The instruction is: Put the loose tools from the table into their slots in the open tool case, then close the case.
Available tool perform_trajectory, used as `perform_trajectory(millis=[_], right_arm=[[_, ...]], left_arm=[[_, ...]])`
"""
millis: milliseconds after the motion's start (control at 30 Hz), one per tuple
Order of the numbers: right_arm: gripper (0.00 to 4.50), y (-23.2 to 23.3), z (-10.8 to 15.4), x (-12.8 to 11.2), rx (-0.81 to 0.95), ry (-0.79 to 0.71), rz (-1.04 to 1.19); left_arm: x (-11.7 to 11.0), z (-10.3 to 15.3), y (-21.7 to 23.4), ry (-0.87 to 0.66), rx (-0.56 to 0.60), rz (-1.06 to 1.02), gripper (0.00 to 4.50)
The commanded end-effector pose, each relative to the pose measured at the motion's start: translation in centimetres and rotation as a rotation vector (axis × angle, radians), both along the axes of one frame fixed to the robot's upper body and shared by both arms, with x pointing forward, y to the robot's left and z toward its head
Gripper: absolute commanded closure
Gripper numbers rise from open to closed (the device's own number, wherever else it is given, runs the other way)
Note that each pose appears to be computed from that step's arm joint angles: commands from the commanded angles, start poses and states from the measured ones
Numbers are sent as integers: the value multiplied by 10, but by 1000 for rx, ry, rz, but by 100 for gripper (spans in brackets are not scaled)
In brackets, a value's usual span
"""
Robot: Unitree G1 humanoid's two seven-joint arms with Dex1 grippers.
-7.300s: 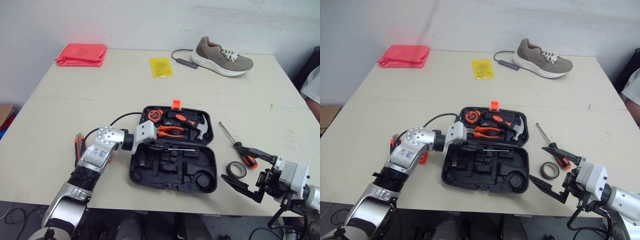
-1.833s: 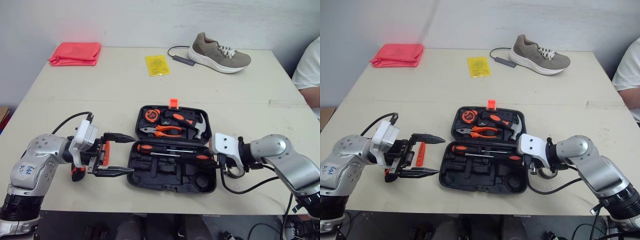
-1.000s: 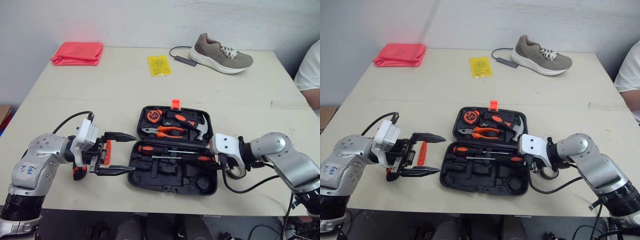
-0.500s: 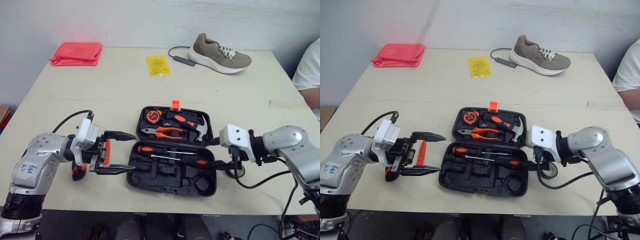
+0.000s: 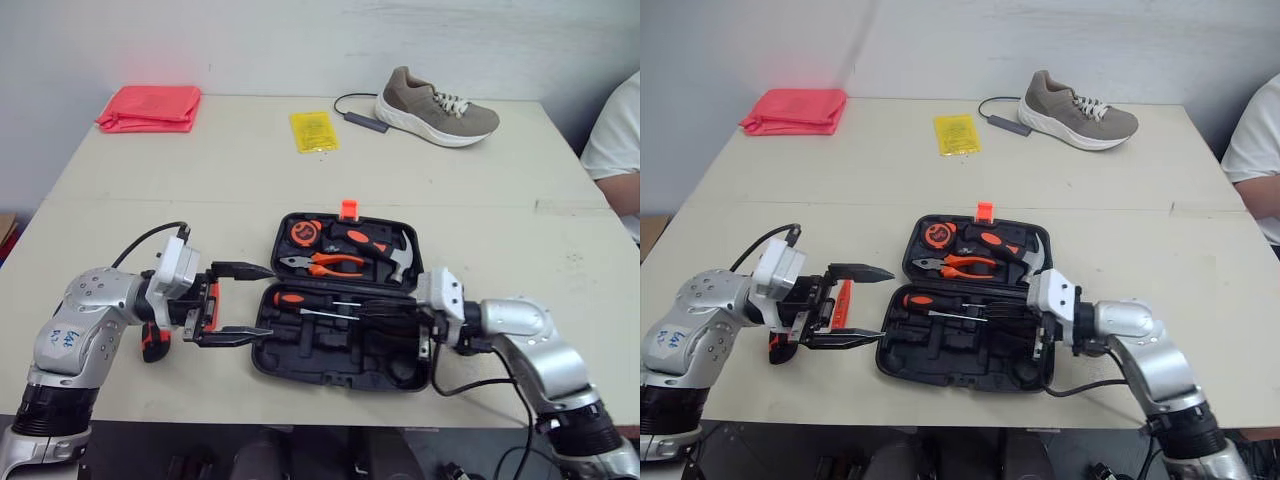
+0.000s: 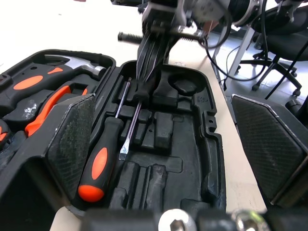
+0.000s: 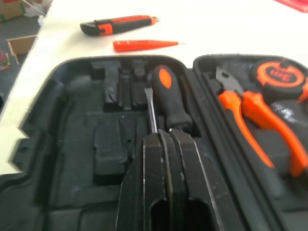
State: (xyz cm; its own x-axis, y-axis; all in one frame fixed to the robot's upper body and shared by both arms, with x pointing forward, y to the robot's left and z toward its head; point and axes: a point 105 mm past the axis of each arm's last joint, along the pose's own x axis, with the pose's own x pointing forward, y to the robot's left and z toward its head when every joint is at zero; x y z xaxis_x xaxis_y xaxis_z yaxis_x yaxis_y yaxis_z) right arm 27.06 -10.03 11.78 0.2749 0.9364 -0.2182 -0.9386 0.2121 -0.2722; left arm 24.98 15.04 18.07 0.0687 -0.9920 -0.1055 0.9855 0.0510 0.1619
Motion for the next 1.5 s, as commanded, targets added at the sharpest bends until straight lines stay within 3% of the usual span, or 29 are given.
perform_trajectory(millis=[33, 467, 700, 867, 967, 1133, 1233, 1467, 1500], right_arm=[[442, -2, -5, 7, -31, -54, -4], [442, -14, -59, 10, -266, 96, -61], [442, -9, -65, 15, -307, 136, -97], [442, 3, -32, 11, -155, 54, -22], [442, 5, 11, 9, 16, -75, 9], [442, -20, 50, -12, 106, -126, 15], [355, -51, 61, -25, 86, -132, -76], [7, -155, 64, -50, -50, -215, -428], [2, -170, 63, -58, -60, -228, -450]], left_arm=[[1, 7, -1, -42, 14, -5, 0], [0, 6, 2, -43, 35, 4, 0], [0, 2, 3, -38, 57, 14, 0], [3, 3, 5, -56, 45, 43, 0], [5, 5, 10, -65, 30, 71, 0], [8, 5, 34, -31, 37, 157, 0], [12, 4, 66, -29, 59, 296, 0], [2, 4, 165, -32, 89, 690, 0], [-3, 1, 177, -27, 102, 738, 0]])
